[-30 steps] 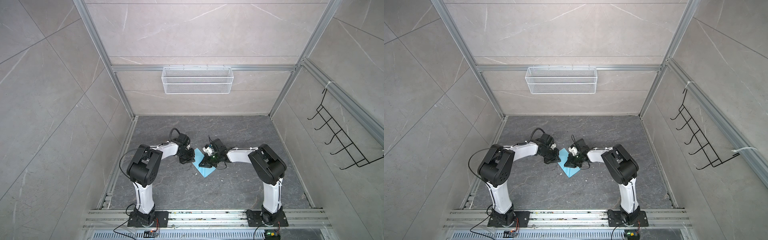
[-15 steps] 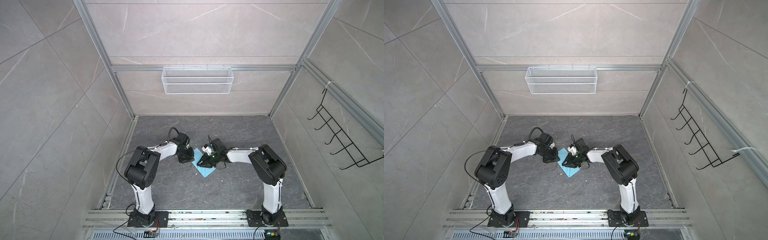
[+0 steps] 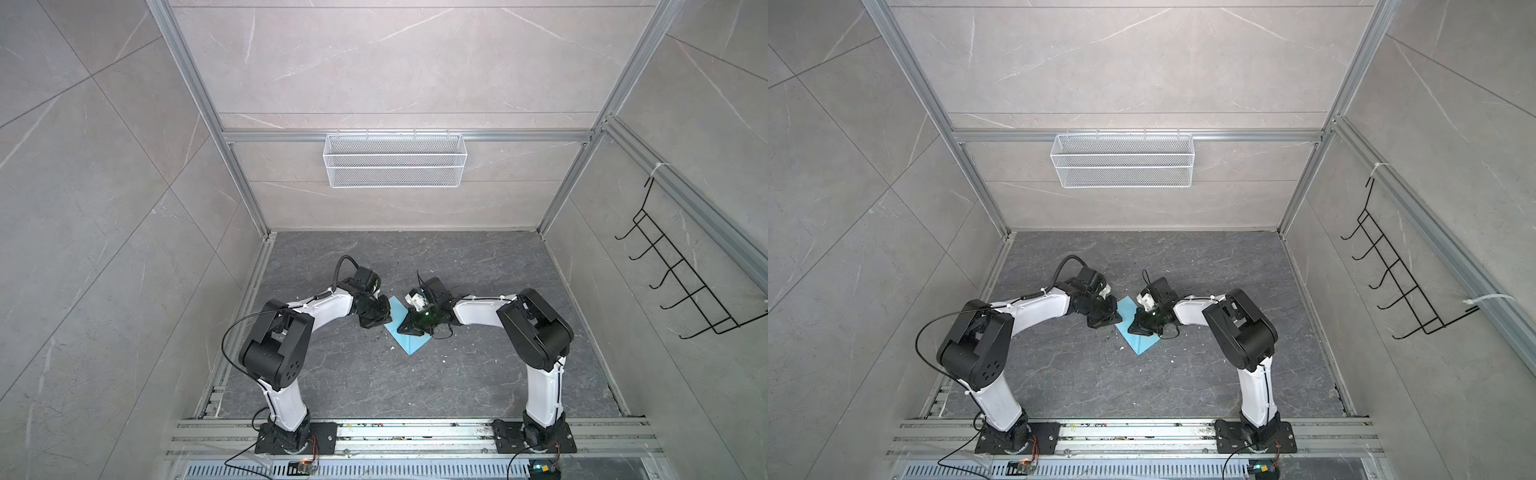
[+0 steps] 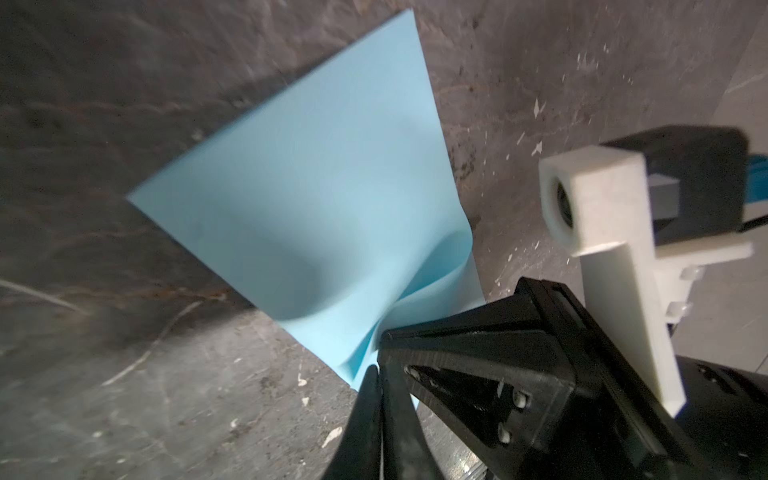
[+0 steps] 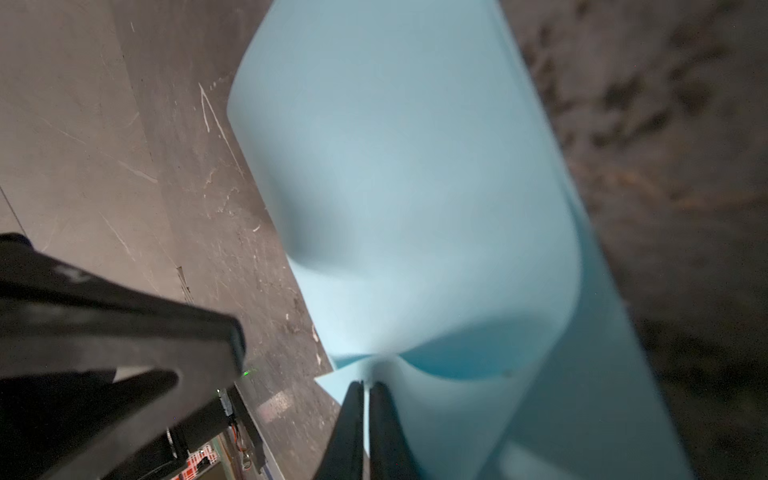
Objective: Fold a paper plane with a square sheet of paper (pick it up from the middle)
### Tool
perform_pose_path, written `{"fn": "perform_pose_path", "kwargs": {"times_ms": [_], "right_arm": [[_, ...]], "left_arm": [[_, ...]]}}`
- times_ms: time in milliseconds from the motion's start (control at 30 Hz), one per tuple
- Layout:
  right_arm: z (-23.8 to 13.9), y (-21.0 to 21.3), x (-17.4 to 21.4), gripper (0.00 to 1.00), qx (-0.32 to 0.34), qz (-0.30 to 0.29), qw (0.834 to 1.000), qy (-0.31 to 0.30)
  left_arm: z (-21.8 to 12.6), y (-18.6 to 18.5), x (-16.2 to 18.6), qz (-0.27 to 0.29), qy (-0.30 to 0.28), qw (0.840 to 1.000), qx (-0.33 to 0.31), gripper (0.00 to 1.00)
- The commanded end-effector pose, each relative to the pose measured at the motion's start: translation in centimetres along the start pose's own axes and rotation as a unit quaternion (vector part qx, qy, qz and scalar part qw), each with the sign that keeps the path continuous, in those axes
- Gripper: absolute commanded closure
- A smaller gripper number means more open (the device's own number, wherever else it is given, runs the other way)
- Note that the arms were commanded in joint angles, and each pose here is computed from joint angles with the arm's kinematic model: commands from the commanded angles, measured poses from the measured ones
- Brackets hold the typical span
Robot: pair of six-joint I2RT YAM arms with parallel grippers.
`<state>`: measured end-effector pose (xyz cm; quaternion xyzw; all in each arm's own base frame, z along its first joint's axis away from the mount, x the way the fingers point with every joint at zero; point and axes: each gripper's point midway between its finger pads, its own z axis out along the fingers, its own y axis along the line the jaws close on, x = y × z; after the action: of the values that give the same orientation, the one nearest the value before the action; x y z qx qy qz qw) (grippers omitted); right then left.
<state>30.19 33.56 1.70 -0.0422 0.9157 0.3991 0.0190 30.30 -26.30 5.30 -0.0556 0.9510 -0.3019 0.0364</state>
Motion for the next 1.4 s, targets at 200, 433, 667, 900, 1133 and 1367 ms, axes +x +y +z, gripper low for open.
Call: {"fn": "perform_pose_path", "kwargs": {"times_ms": [200,433,667,900,1133,1367], "right_arm": [[0.7,-3.7,1.3,0.95,0.069,0.031,0.997,0.017],[0.6,-3.6,1.2,0.95,0.068,0.031,0.997,0.015],[0.3,-2.8,1.0,0.95,0.059,0.025,0.998,0.013],[-1.9,1.6,0.4,0.95,-0.004,-0.009,1.0,-0.003],[-2.2,1.2,3.3,0.94,-0.01,-0.002,0.999,0.035],[-1.7,0.2,5.2,0.94,-0.002,0.01,0.998,0.056]], "left_arm": [[1.9,-0.4,2.6,0.01,0.043,0.999,-0.003,1.0],[2.8,1.3,2.5,0.016,0.054,0.997,-0.045,1.0],[3.3,2.4,2.3,0.014,0.054,0.996,-0.072,1.0],[3.6,4.1,3.2,0.007,0.068,0.993,-0.099,1.0],[3.9,5.3,3.6,0.006,0.074,0.99,-0.12,1.0],[3.9,5.8,3.6,0.009,0.072,0.989,-0.131,1.0]]}}
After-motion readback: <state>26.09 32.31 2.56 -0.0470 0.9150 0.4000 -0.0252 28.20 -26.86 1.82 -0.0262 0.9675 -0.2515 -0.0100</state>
